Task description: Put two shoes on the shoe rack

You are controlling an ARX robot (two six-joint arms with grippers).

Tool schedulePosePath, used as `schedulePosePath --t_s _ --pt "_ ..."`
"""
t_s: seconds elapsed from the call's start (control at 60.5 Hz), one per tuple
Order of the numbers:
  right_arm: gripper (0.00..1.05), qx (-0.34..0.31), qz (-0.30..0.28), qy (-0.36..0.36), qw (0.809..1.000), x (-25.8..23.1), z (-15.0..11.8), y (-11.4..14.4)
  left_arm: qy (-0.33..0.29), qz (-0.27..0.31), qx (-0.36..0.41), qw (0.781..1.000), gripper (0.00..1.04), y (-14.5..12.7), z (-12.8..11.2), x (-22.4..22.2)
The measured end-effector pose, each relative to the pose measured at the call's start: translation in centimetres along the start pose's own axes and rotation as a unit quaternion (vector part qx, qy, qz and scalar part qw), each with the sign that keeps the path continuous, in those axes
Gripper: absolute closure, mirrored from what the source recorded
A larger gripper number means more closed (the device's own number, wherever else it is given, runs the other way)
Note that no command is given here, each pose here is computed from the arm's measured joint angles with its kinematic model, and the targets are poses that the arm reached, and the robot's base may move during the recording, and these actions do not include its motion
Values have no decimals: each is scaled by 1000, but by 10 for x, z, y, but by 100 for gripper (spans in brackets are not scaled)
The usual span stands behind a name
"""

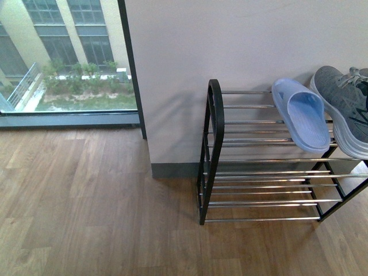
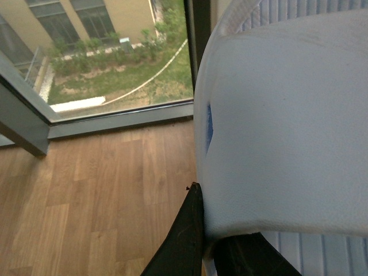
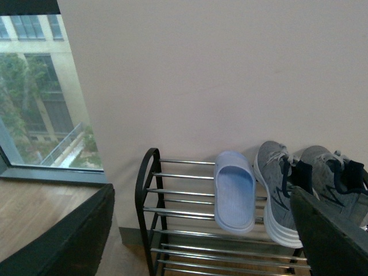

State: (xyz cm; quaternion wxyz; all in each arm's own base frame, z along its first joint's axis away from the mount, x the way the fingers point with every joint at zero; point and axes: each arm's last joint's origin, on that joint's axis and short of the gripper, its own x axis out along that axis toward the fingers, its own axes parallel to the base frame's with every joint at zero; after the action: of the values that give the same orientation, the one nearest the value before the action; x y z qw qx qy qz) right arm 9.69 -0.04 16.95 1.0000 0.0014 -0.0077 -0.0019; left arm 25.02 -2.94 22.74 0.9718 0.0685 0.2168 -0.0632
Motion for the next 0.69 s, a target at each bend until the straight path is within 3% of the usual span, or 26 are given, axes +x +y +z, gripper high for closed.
schedulePosePath --t_s 0.281,0.694 --pt "9 0 0 0 1000 0 0 0 35 -67 12 997 103 -72 32 109" --pt "9 0 0 0 1000 0 0 0 76 -61 -45 994 103 -200 27 211"
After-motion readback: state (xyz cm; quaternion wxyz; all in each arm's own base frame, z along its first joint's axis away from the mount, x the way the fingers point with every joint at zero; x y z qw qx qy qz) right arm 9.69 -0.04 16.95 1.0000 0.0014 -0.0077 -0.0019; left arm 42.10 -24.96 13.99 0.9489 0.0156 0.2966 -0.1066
